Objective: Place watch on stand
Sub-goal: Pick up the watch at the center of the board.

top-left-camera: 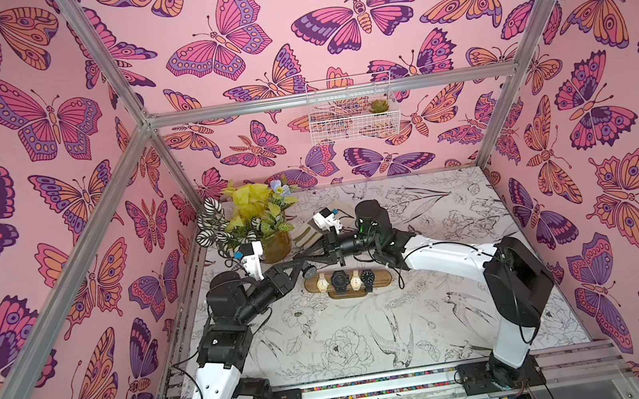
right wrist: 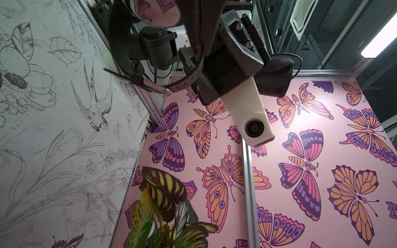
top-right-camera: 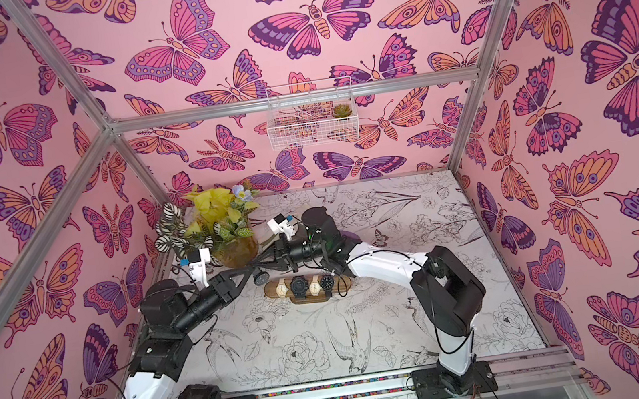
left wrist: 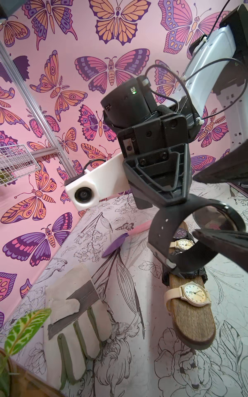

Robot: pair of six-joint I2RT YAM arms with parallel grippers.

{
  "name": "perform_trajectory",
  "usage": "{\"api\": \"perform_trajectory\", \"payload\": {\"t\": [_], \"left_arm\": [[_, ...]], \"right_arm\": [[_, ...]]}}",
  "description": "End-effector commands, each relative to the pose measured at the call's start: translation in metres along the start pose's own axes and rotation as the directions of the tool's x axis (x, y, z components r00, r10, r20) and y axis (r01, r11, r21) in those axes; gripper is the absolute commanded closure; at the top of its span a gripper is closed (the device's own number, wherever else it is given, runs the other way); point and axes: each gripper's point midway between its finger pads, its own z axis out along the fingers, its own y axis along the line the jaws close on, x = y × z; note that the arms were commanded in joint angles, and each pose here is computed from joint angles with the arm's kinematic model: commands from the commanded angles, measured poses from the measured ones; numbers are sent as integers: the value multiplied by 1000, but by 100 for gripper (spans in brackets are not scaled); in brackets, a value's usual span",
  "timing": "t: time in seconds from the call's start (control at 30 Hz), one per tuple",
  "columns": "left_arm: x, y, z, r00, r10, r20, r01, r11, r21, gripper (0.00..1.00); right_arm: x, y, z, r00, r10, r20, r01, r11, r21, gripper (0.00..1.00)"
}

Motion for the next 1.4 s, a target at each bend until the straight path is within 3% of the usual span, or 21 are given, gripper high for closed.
{"api": "perform_trajectory", "payload": {"t": [0.0,0.2,0.53,0.67,0.93,1.1,1.3,1.37], "left_arm": [[-10,-16,0,999,32,26,-33,999,41,62],[-12,-13,5,999,24,24,-25,999,35,71],[-21,-24,12,1000,20,18,-21,999,50,100],[-22,-27,14,1000,8,8,-8,998,59,100],[-18,-35,12,1000,-6,-17,8,996,89,100],[-17,-34,11,1000,-14,-17,16,996,88,100],[-18,-34,15,998,-39,-47,43,996,77,100],[-18,-37,16,997,-44,-61,50,995,86,100]], "right_arm": [[-2,17,-1,1000,-25,-9,24,998,-63,100],[-2,16,0,1000,-12,-19,11,998,-69,100],[5,3,2,999,-31,-29,31,999,-11,100],[7,-5,-1,998,-59,-25,60,997,45,99],[9,-4,-14,989,-145,-14,145,982,117,71],[9,-6,-26,980,-196,-12,196,966,168,63],[12,-32,-53,941,-336,-39,323,860,394,59],[14,-38,-55,934,-351,-64,345,842,414,58]]}}
